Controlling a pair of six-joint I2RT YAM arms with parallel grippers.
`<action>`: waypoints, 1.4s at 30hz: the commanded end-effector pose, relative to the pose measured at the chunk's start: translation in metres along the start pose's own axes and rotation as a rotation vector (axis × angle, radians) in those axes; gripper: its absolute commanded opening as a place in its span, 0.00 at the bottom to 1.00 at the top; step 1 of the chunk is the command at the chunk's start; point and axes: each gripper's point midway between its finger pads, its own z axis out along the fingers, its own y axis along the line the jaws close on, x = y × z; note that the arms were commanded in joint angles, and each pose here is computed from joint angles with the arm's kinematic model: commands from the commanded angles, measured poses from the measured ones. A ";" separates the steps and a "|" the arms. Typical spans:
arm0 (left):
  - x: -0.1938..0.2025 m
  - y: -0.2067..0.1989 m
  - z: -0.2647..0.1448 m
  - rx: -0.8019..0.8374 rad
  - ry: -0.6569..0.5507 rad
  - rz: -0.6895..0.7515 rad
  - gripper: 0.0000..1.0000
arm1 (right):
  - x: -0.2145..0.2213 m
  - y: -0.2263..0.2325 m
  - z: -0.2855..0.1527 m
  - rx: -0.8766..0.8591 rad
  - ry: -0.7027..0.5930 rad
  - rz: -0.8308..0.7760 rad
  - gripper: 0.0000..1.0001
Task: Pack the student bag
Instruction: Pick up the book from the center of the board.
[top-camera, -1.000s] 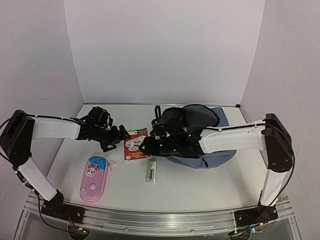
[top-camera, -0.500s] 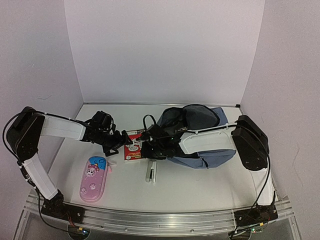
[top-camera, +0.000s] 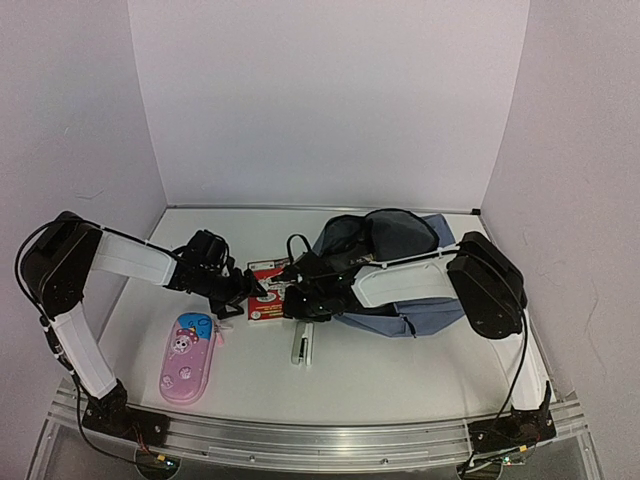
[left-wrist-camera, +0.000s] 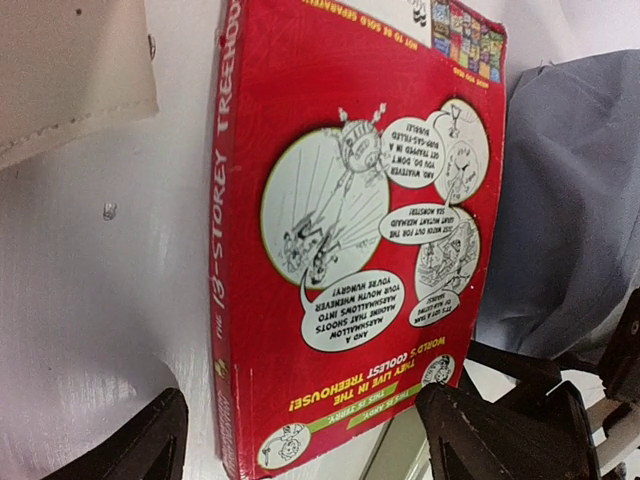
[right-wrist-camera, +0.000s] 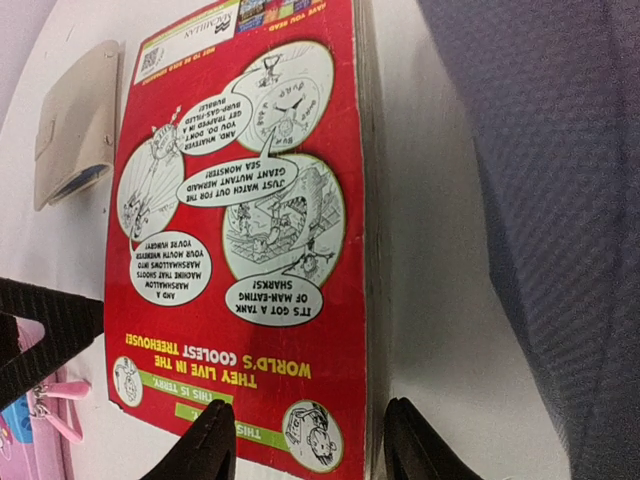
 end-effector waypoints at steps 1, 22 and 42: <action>0.000 -0.007 0.003 0.058 0.003 -0.016 0.78 | 0.002 0.016 0.010 -0.070 0.028 0.006 0.50; 0.028 -0.004 0.006 0.053 0.039 -0.030 0.53 | -0.013 0.064 0.013 -0.317 -0.011 0.177 0.29; 0.006 -0.011 -0.089 -0.051 -0.185 0.077 0.93 | -0.063 0.104 -0.098 -0.560 -0.172 0.102 0.00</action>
